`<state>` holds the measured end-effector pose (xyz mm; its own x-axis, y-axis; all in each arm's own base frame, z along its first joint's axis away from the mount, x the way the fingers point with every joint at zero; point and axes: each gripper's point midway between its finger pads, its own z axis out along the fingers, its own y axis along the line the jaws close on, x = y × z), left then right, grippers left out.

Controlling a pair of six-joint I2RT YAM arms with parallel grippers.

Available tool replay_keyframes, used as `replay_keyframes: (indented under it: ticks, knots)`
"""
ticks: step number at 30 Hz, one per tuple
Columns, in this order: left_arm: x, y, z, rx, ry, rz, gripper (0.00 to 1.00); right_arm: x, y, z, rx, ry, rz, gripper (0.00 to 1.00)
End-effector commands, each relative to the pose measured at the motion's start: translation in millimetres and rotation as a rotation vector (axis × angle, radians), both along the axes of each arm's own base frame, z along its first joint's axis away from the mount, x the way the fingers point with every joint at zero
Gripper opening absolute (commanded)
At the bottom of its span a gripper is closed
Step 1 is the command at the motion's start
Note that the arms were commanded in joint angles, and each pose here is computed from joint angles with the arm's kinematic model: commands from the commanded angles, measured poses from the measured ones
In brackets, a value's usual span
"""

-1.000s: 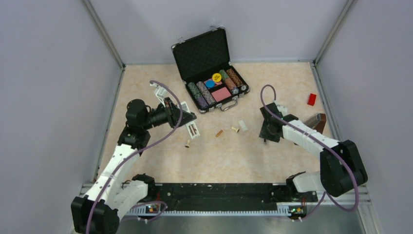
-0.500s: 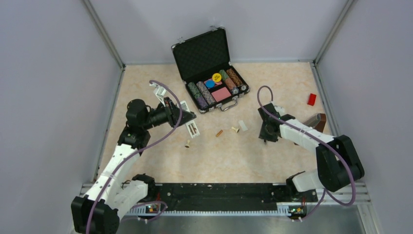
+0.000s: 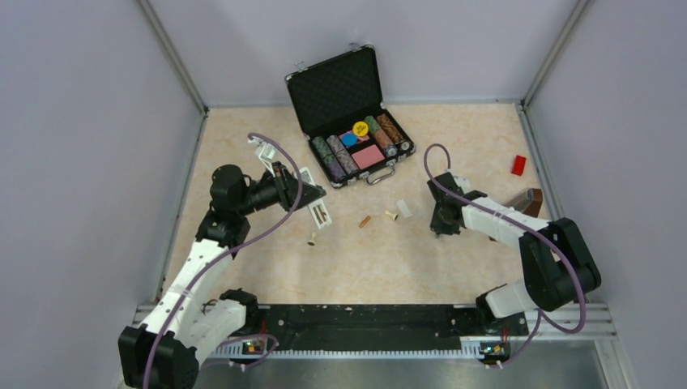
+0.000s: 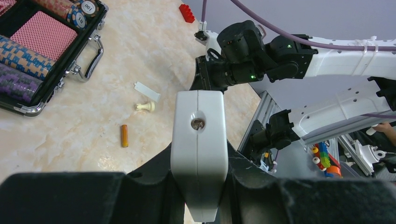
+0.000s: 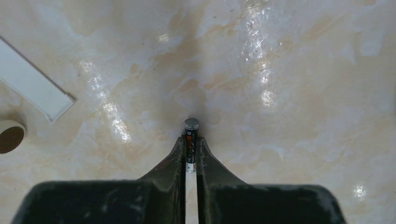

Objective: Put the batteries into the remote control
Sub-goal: Pick up the battery from the center of the board, then load the battery into the remote control.

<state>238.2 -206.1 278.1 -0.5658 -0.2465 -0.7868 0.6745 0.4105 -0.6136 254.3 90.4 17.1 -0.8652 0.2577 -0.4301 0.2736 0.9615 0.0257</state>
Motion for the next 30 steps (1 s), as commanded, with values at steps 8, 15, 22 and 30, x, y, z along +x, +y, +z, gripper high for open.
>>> replay_keyframes:
  ticks: [8,15,22,30]
  knots:
    - [1.6,-2.6,27.6,-0.024,-0.074,-0.011,0.0,15.9,89.9,76.8,0.362,-0.265,0.409,0.0]
    - [0.3,-5.2,32.0,-0.034,-0.079,-0.028,0.0,-11.3,162.7,198.0,0.643,-0.587,0.812,0.0]
    - [-2.1,-11.4,34.3,-0.05,-0.068,-0.06,0.0,-40.7,190.5,270.8,0.805,-0.749,1.009,0.0]
    - [-3.4,-22.0,36.1,-0.079,-0.056,-0.093,0.0,-56.9,203.3,266.1,0.843,-0.684,1.059,0.0]
